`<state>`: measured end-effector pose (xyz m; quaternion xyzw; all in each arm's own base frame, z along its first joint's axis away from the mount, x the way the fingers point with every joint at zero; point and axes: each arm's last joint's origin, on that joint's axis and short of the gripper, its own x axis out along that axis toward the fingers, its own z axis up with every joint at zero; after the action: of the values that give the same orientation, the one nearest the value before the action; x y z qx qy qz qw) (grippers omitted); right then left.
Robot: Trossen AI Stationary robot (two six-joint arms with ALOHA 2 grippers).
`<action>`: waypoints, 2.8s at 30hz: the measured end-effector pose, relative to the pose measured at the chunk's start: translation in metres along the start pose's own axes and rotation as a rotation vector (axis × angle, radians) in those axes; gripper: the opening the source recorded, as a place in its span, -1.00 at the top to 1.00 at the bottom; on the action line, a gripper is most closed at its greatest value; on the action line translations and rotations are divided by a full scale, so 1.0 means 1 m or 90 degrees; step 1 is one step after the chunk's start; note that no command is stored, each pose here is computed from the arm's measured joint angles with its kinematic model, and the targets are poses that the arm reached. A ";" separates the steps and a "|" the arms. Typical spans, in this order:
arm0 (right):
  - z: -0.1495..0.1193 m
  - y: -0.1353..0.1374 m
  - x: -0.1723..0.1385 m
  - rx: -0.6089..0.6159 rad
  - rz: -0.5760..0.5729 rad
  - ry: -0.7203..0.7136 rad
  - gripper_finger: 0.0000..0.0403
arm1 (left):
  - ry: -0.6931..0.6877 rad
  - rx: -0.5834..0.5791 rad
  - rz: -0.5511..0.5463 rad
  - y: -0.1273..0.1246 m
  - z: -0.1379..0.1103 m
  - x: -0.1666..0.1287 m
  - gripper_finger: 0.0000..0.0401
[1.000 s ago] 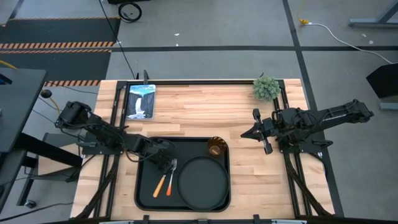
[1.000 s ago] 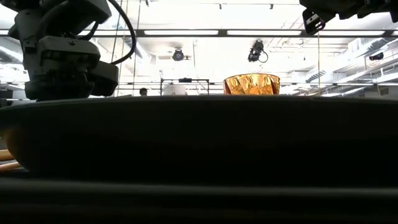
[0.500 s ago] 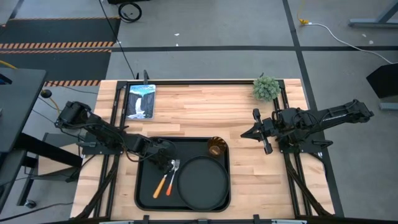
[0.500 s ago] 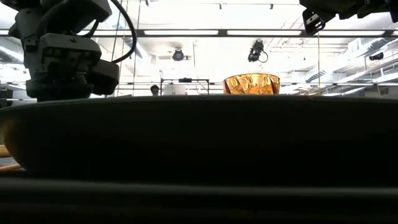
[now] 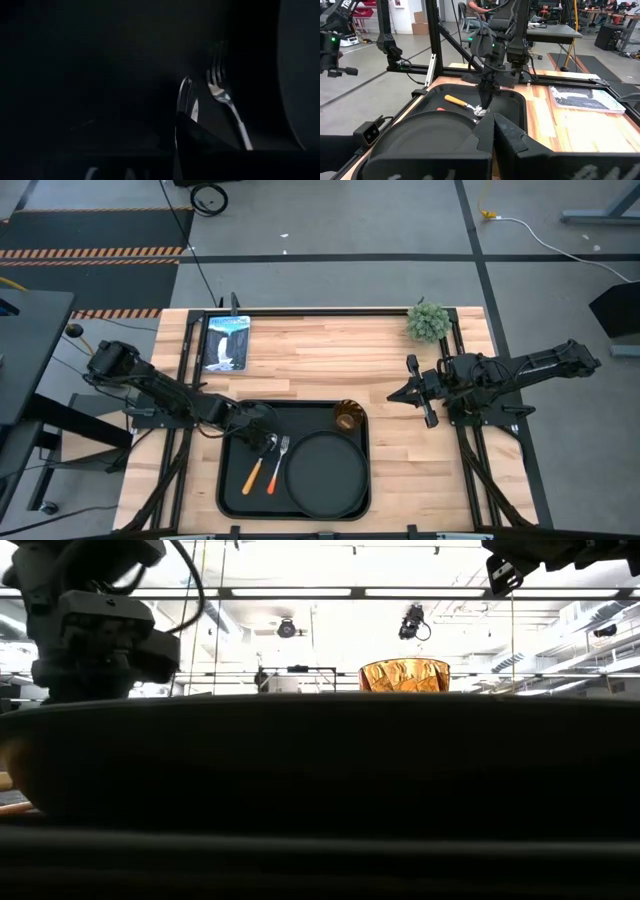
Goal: Pick and place plate/cup/fork/spoon on tray
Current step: Adjust the silverwares on the black tray
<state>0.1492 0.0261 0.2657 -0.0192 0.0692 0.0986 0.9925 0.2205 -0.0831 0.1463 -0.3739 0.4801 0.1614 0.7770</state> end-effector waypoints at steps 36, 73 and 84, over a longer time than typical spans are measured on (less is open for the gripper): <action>0.000 0.000 0.000 0.001 0.001 -0.002 0.95 | -0.061 -0.128 0.115 -0.002 -0.044 -0.034 0.64; 0.001 0.001 0.000 0.000 0.012 -0.005 0.95 | -0.038 0.088 0.008 -0.026 0.035 0.020 0.23; 0.001 0.001 0.000 0.000 0.012 -0.005 0.95 | -0.025 0.098 -0.004 -0.027 0.034 0.031 0.25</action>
<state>0.1493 0.0267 0.2665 -0.0181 0.0652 0.1079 0.9919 0.2727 -0.0794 0.1396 -0.3112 0.4749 0.1288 0.8130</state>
